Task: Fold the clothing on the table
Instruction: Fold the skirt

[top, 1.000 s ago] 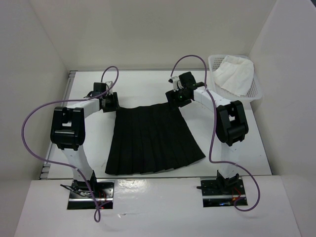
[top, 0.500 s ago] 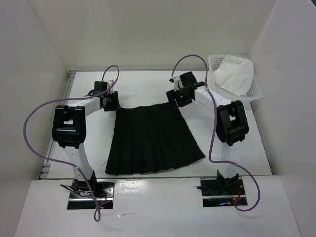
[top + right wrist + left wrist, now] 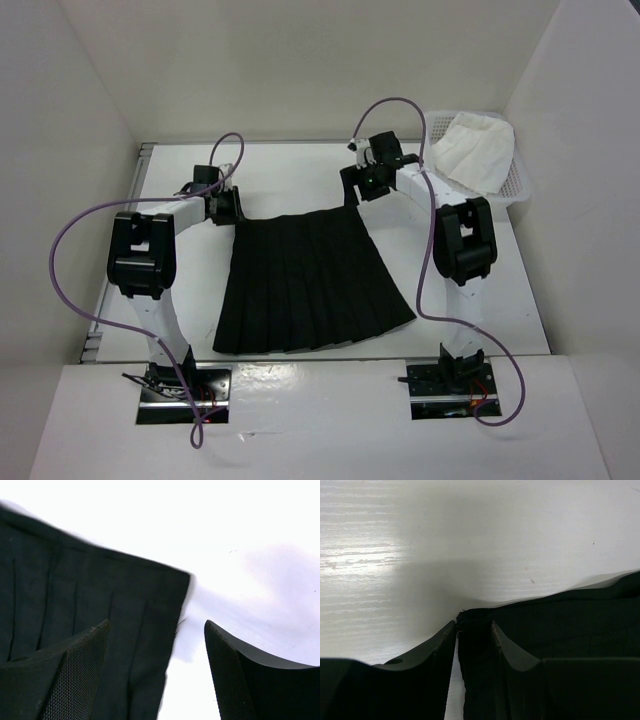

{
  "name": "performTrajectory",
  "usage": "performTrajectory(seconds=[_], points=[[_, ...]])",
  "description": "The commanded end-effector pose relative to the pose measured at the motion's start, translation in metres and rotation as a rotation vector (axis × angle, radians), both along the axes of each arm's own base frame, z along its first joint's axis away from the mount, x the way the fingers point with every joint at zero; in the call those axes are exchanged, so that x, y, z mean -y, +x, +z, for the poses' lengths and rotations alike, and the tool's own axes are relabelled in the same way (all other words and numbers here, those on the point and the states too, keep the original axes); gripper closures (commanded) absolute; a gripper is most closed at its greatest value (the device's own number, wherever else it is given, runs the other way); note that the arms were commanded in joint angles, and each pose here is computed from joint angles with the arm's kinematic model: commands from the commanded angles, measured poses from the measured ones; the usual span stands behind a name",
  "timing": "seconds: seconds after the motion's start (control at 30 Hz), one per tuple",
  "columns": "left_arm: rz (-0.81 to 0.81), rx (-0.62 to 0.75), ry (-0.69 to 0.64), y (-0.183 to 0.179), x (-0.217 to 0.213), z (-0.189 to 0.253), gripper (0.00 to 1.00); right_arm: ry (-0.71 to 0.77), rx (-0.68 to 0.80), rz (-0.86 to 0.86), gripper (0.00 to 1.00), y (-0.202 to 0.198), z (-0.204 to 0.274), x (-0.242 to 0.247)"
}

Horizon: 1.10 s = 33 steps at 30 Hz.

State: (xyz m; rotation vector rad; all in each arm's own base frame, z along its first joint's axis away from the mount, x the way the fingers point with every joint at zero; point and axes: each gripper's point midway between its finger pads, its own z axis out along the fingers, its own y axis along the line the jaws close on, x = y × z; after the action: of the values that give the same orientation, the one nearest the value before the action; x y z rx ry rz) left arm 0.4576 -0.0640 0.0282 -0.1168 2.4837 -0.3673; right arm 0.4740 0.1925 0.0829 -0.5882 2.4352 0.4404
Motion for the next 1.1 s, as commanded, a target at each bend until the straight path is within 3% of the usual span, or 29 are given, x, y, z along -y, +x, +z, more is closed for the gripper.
performTrajectory(seconds=[0.0,1.07], points=[[-0.037,0.057,-0.001,0.009,0.004,0.02,0.6,0.037,-0.012,-0.015,0.2,0.014,0.001,0.002],[-0.043,0.057,-0.009,0.004,0.005,0.022,0.63,-0.032,-0.04,-0.068,0.33,0.034,-0.042,0.01]])
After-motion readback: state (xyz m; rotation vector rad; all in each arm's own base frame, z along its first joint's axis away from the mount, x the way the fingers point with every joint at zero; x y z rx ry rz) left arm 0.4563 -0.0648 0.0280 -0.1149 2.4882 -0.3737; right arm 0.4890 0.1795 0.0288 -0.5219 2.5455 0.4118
